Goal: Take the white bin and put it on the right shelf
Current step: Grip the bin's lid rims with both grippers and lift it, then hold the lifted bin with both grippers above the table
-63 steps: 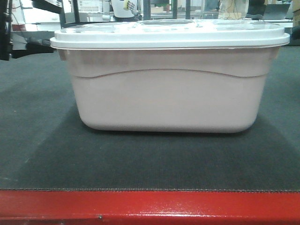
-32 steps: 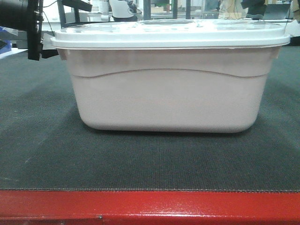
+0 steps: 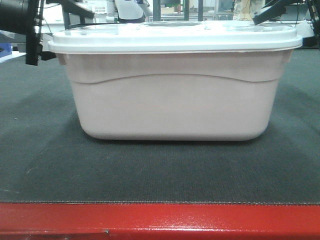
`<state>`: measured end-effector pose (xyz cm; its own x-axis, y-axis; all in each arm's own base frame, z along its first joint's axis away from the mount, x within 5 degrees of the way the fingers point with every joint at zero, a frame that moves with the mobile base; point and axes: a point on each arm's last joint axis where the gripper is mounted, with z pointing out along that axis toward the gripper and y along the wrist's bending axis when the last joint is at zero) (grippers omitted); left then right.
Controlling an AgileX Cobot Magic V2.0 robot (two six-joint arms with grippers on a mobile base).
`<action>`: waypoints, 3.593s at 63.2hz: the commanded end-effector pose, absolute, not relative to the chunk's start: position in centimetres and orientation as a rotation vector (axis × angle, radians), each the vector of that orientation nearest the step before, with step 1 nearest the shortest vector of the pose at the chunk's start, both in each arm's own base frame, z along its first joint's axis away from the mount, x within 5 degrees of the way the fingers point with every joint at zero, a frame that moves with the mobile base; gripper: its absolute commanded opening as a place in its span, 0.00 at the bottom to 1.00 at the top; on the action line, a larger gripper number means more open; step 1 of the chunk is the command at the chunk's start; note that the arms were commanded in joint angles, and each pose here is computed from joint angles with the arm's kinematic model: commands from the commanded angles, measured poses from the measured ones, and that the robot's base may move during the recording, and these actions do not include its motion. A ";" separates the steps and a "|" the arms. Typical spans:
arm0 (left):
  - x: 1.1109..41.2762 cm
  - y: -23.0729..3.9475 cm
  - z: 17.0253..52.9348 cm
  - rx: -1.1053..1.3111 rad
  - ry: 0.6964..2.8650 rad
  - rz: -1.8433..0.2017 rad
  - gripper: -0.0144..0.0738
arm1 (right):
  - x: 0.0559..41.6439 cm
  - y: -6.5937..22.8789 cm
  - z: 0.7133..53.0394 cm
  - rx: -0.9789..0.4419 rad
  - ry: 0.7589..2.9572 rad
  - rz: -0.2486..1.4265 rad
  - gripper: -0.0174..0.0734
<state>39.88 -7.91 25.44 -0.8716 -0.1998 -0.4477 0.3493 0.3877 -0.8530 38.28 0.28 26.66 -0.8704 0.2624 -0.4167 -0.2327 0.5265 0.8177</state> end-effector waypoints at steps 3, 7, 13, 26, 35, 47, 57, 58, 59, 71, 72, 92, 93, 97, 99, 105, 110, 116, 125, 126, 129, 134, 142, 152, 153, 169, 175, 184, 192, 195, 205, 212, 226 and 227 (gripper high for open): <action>38.3 -9.0 29.6 0.254 2.014 -1.728 0.27 | 36.7 1.9 29.9 -0.171 2.179 1.497 0.26; 38.3 -9.0 29.6 0.254 2.014 -1.728 0.15 | 36.7 1.9 30.1 -0.167 2.168 1.503 0.25; 38.2 -9.0 29.7 0.255 2.010 -1.728 0.01 | 36.6 2.0 30.7 -0.157 2.132 1.520 0.26; 37.6 -9.0 31.3 0.283 1.975 -1.715 0.03 | 35.7 2.3 33.6 -0.165 1.994 1.548 0.26; 36.5 -9.0 33.7 0.313 1.911 -1.704 0.03 | 34.6 2.5 36.3 -0.181 1.878 1.564 0.26; 34.5 -9.0 37.1 0.364 1.818 -1.684 0.03 | 32.7 2.9 39.4 -0.222 1.778 1.557 0.26; 32.8 -9.0 39.7 0.397 1.740 -1.678 0.03 | 30.8 3.2 41.7 -0.267 1.713 1.538 0.26; 32.6 -9.1 39.9 0.401 1.729 -1.682 0.03 | 30.6 3.2 41.9 -0.271 1.707 1.537 0.26; 32.4 -9.1 40.2 0.404 1.719 -1.685 0.03 | 30.3 3.3 42.2 -0.277 1.697 1.534 0.26; 30.1 -10.4 43.2 0.487 1.617 -1.706 0.03 | 28.1 3.7 44.5 -0.324 1.630 1.514 0.26; 30.1 -10.4 43.4 0.495 1.614 -1.704 0.03 | 28.0 3.7 44.6 -0.326 1.625 1.514 0.26; 28.4 -12.2 47.2 0.646 1.501 -1.690 0.03 | 25.6 4.2 46.5 -0.385 1.577 1.476 0.26; 28.4 -12.3 47.3 0.649 1.496 -1.691 0.03 | 25.4 4.2 46.6 -0.387 1.573 1.474 0.26; 28.3 -12.3 47.6 0.659 1.487 -1.688 0.03 | 25.2 4.2 46.8 -0.393 1.568 1.471 0.26; 28.3 -12.3 47.7 0.658 1.484 -1.687 0.03 | 25.1 4.2 46.9 -0.395 1.566 1.469 0.26; 28.3 -12.3 47.7 0.652 1.485 -1.683 0.03 | 25.0 4.3 46.9 -0.396 1.565 1.468 0.26; 28.4 -12.3 47.7 0.647 1.485 -1.681 0.03 | 25.0 4.3 46.9 -0.396 1.564 1.469 0.26; 28.4 -12.3 47.7 0.645 1.486 -1.680 0.03 | 25.1 4.2 46.9 -0.392 1.564 1.467 0.26; 28.4 -12.3 47.6 0.648 1.489 -1.677 0.03 | 25.2 4.2 46.9 -0.377 1.563 1.457 0.26; 28.4 -12.3 47.6 0.648 1.489 -1.677 0.03 | 25.2 4.2 46.9 -0.375 1.563 1.455 0.26; 28.4 -12.3 47.6 0.648 1.489 -1.677 0.03 | 25.3 4.1 46.9 -0.368 1.563 1.451 0.26; 28.4 -12.3 47.6 0.648 1.489 -1.677 0.03 | 25.4 4.1 47.0 -0.351 1.562 1.440 0.26; 28.4 -12.3 47.6 0.648 1.489 -1.677 0.03 | 25.6 4.0 47.0 -0.333 1.561 1.428 0.26; 28.4 -12.3 47.6 0.648 1.489 -1.677 0.03 | 25.6 4.0 47.0 -0.331 1.561 1.427 0.26; 28.4 -12.3 47.6 0.648 1.489 -1.677 0.03 | 25.6 4.0 47.0 -0.331 1.561 1.427 0.26; 28.4 -12.3 47.6 0.648 1.489 -1.677 0.03 | 25.6 4.0 47.0 -0.331 1.561 1.427 0.26; 28.4 -12.3 47.6 0.648 1.489 -1.677 0.03 | 25.6 4.0 47.0 -0.331 1.561 1.427 0.26; 28.4 -12.3 47.6 0.648 1.489 -1.677 0.03 | 25.6 4.0 47.0 -0.331 1.561 1.427 0.26; 28.4 -12.3 47.6 0.648 1.489 -1.677 0.03 | 25.6 4.0 47.0 -0.331 1.561 1.427 0.26; 28.4 -12.3 47.6 0.648 1.489 -1.677 0.03 | 25.6 4.0 47.0 -0.331 1.561 1.427 0.26; 28.4 -12.3 47.6 0.648 1.489 -1.677 0.03 | 25.6 4.0 47.0 -0.331 1.561 1.427 0.26; 28.4 -12.3 47.6 0.648 1.489 -1.677 0.03 | 25.6 4.0 47.0 -0.331 1.561 1.427 0.26; 28.4 -12.3 47.6 0.648 1.489 -1.677 0.03 | 25.6 4.0 47.0 -0.331 1.561 1.427 0.26; 28.4 -12.3 47.6 0.648 1.489 -1.677 0.03 | 25.6 4.0 47.0 -0.331 1.561 1.427 0.26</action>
<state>33.38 -9.75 44.16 -0.5685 -0.3441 -0.7473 0.6941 0.2871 -0.6602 29.88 0.47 43.89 -0.4258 0.5189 -0.7412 -0.4986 0.5491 0.6708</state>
